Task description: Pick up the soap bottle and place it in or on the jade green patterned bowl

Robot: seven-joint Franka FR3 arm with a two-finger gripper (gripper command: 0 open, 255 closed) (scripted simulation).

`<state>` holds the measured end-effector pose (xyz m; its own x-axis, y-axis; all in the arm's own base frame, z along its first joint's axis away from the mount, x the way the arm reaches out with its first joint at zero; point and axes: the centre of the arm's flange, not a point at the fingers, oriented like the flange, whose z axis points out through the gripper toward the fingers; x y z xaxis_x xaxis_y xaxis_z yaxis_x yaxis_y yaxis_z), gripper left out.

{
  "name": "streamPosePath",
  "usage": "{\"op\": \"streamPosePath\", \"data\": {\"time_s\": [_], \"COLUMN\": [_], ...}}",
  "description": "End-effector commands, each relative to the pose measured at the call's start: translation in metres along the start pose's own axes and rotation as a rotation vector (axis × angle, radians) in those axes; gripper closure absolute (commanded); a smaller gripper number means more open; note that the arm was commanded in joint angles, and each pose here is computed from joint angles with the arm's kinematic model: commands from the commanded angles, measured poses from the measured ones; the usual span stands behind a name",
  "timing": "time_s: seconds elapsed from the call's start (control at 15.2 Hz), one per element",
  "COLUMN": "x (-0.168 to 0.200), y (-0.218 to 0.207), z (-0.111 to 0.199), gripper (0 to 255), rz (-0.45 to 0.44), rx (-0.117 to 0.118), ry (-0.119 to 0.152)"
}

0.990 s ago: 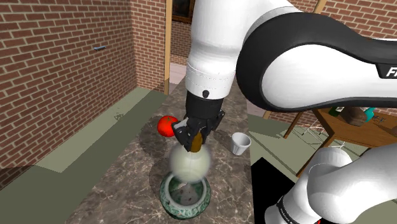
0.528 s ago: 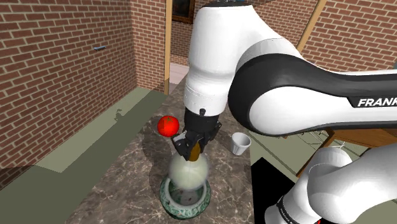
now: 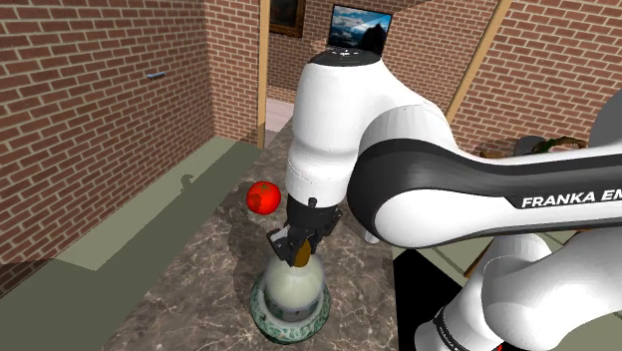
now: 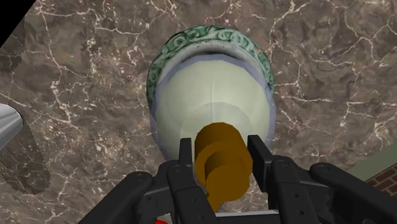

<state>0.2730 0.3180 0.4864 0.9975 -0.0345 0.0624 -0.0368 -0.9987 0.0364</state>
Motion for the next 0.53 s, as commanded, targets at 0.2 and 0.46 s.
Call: {"op": "streamPosePath", "data": {"time_s": [0.2,0.46], "x": [0.0005,0.0004], "y": [-0.0004,-0.0003], "z": [0.0028,0.0028], "gripper": [255,0], "rz": [0.0,0.0], "rx": [0.001,0.001], "ry": [0.001,0.001]}}
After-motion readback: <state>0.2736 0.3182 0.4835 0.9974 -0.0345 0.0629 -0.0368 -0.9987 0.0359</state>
